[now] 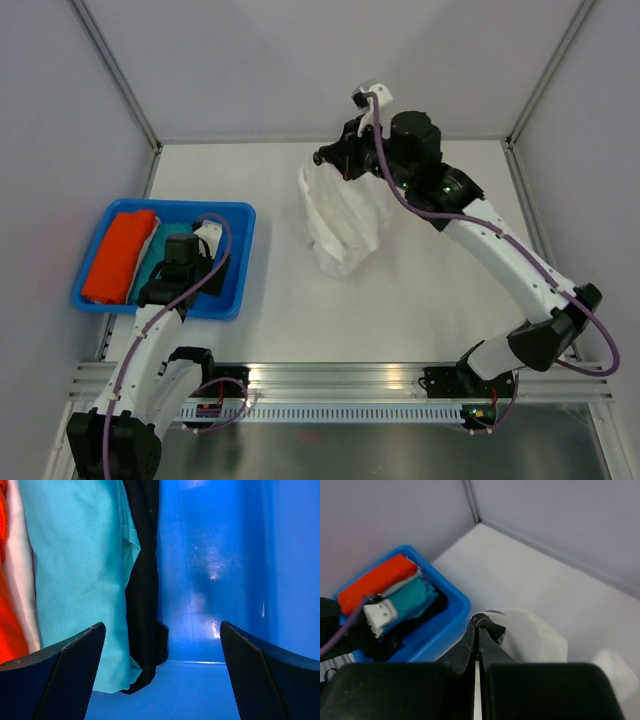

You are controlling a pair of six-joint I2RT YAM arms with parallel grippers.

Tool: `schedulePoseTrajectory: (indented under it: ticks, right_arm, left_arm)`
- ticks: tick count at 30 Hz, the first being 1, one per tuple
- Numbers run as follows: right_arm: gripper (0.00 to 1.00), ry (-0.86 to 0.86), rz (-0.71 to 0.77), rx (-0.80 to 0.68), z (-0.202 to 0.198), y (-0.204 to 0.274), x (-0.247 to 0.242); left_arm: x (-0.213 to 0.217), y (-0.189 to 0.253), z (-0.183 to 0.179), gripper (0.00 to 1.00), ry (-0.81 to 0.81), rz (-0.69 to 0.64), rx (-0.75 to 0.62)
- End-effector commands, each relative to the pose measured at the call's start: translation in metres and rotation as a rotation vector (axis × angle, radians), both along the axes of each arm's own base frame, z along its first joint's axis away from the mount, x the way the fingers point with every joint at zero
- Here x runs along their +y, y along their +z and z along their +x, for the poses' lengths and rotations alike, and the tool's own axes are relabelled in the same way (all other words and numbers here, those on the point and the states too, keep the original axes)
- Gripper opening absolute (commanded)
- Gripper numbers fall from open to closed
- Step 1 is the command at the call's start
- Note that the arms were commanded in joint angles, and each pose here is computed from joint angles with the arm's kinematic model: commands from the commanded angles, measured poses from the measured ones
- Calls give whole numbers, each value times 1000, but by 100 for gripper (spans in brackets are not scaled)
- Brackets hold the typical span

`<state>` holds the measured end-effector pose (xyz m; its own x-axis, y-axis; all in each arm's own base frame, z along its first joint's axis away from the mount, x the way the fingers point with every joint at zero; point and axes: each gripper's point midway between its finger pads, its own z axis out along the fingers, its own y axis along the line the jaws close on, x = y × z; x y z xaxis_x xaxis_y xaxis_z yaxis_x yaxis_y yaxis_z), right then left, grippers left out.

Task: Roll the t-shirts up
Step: Move the tshirt to the center of the board

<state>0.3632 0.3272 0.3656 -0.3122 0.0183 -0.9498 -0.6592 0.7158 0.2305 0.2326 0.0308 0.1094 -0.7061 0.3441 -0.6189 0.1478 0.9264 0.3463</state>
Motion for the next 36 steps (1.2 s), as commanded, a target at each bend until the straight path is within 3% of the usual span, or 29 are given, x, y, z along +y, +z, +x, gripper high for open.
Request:
schedulePoseTrajectory:
  ticks: [1, 7, 12, 15, 18, 21, 23, 25, 28, 29, 32, 33, 36]
  right_arm:
    - [0, 131, -19, -60, -29, 28, 1]
    - [0, 442, 134, -70, -82, 80, 28]
    - [0, 491, 166, -163, -91, 108, 11]
    - [0, 353, 156, -87, -48, 80, -28]
    - [0, 166, 55, 82, 8, 3, -79]
    - [9, -48, -103, 296, 42, -78, -126]
    - [53, -180, -179, 391, 50, -113, -151]
    - [87, -391, -251, 428, 67, -139, -188]
    - [90, -695, -294, 420, 78, -147, -249]
    - [90, -724, -298, 417, 77, -148, -252]
    - [80, -663, -322, 408, 61, -161, -228]
    - [69, -636, -326, 388, 55, -161, -217]
    - [55, -474, -379, 346, 28, -197, -157]
  left_arm:
    - [-5, 10, 7, 100, -27, -14, -40]
    - [-32, 31, 8, 100, -195, -89, -36]
    - [-51, 68, 19, 100, -285, -150, -103]
    - [-69, 72, 21, 100, -370, -210, -97]
    - [-96, 69, 18, 99, -499, -303, -65]
    - [-119, 75, 24, 99, -599, -348, -37]
    - [-129, 83, 38, 98, -635, -334, -27]
    - [-144, 98, 49, 97, -692, -301, -43]
    - [-170, 101, 67, 96, -774, -298, -11]
    - [-175, 103, 73, 96, -789, -300, -8]
    - [-183, 108, 107, 93, -769, -287, -1]
    - [-181, 106, 119, 91, -739, -279, 9]
    - [-172, 106, 160, 82, -600, -302, 20]
